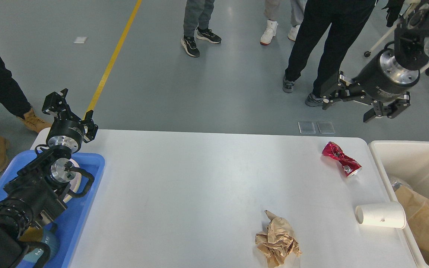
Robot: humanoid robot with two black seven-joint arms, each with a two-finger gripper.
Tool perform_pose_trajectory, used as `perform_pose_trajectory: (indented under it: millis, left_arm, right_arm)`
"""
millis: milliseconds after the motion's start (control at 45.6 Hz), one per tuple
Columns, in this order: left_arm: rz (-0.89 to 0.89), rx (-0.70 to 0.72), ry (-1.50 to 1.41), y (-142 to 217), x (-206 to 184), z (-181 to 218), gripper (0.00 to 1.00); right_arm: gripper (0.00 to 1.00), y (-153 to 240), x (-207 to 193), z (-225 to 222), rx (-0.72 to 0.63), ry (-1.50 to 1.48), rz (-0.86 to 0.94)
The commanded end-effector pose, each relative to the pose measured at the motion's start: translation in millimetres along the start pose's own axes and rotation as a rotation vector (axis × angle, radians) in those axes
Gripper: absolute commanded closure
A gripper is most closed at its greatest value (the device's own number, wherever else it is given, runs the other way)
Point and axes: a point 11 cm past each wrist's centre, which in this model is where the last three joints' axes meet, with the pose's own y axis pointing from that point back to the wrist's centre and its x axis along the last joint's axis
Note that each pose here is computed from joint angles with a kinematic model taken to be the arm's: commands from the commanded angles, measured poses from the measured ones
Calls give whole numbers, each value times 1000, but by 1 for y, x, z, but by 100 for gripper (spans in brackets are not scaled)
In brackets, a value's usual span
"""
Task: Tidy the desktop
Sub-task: 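Lower the right gripper to the white paper cup beside the bin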
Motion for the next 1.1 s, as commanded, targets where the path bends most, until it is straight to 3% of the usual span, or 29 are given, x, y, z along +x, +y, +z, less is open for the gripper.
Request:
perform_pose_trajectory:
  millis: [0,197,329,504,636,789,1074]
  left_arm:
    - [0,0,0,0,0,0,4]
    - [0,1,0,0,0,0,4]
    - [0,0,0,0,0,0,4]
    - [0,0,0,0,0,0,4]
    - [0,0,0,0,0,0,4]
    - [0,0,0,0,0,0,4]
    - [0,0,0,0,0,0,4]
  right_arm:
    - [0,-45,-15,63,-25,-166,-60]
    - [0,-114,-59,168,-76,-597,-45]
    - [0,-154,-94,204,-169,-755,16]
    - [0,-177,-117,206,-158,-861,7]
    - [0,-183,-112,201,-124,-936,58]
    - [0,-195,-112,217,-174,-994,156]
    - [0,-207,-112,216,-157,-1016,169]
